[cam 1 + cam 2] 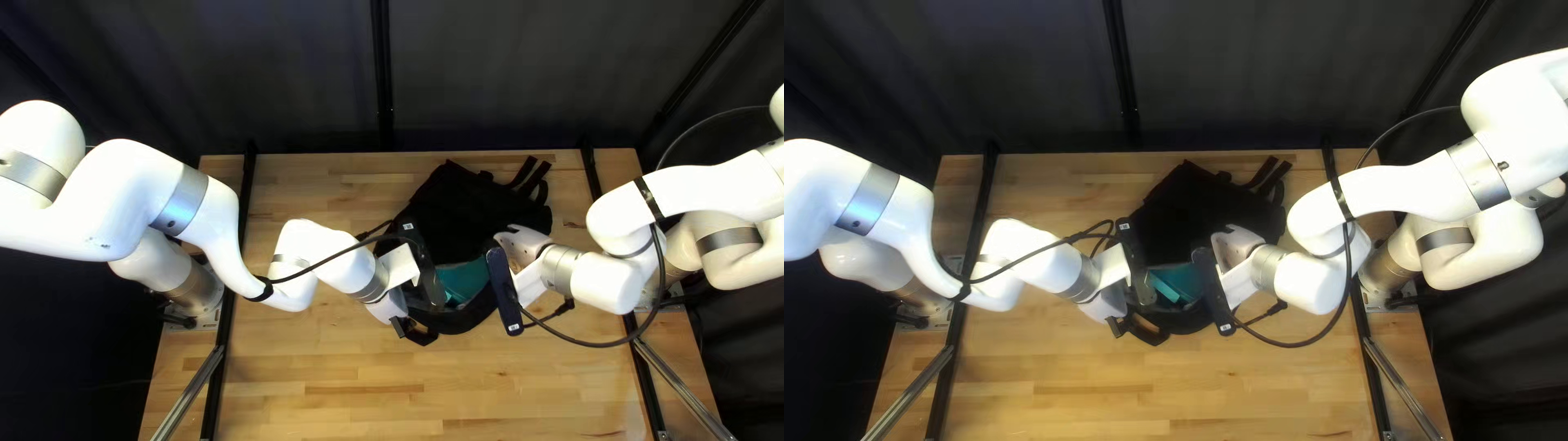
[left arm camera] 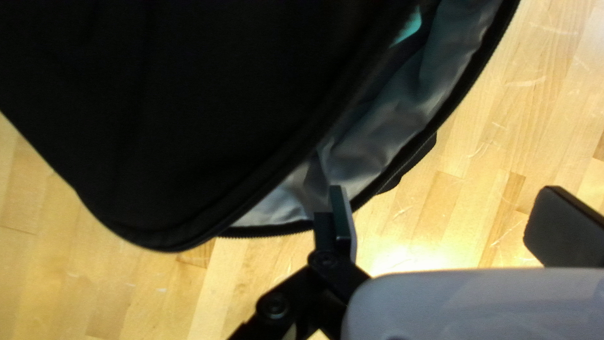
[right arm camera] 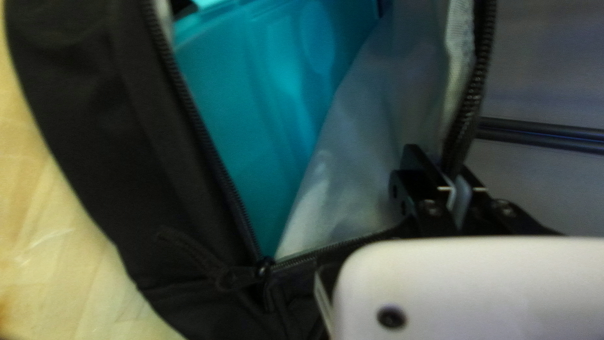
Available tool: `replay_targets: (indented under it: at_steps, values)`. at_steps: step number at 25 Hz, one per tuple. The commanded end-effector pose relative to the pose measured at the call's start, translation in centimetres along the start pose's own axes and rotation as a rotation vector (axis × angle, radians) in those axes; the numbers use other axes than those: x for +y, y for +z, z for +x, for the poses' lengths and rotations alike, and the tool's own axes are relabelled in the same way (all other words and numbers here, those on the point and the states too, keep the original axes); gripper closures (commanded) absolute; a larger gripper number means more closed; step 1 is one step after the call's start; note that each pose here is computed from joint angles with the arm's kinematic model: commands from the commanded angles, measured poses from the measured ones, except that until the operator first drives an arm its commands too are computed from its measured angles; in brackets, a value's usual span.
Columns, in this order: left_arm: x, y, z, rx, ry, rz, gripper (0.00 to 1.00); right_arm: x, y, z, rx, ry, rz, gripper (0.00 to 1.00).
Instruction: Remove a lunch box from a kids backpack
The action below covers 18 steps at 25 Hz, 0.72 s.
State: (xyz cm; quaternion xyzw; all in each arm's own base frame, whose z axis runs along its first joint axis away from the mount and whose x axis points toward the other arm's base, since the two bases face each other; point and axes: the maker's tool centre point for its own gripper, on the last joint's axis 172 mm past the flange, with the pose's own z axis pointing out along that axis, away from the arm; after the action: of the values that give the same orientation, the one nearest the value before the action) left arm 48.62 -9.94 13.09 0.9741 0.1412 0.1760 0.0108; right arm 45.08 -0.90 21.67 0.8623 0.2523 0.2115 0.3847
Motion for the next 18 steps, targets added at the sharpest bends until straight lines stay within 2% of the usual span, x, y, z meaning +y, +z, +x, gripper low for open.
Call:
replay_targets:
  at_steps: [1, 5, 9, 14, 18]
  values:
    - [0.5, 1.2, 0.7, -0.007, 0.029, 0.041, 0.00, 0.6, 0.7, -0.3, 0.010, 0.027, -0.013, 1.00]
    - [-0.3, 1.7, 0.7, -0.017, 0.048, 0.063, 0.00, 0.8, 0.6, -0.3, 0.022, 0.039, -0.020, 1.00]
    - [-2.4, 1.1, -0.5, -0.003, -0.032, 0.119, 0.00, 0.7, 0.3, -0.3, 0.030, 0.039, -0.023, 1.00]
    - [-3.2, 1.0, -2.8, 0.002, -0.247, 0.237, 0.00, 0.5, 0.5, -0.4, 0.034, 0.038, -0.023, 1.00]
    - [-3.4, 1.7, -4.0, -0.006, -0.501, 0.301, 0.00, 0.4, 0.5, -0.1, 0.037, 0.041, -0.024, 1.00]
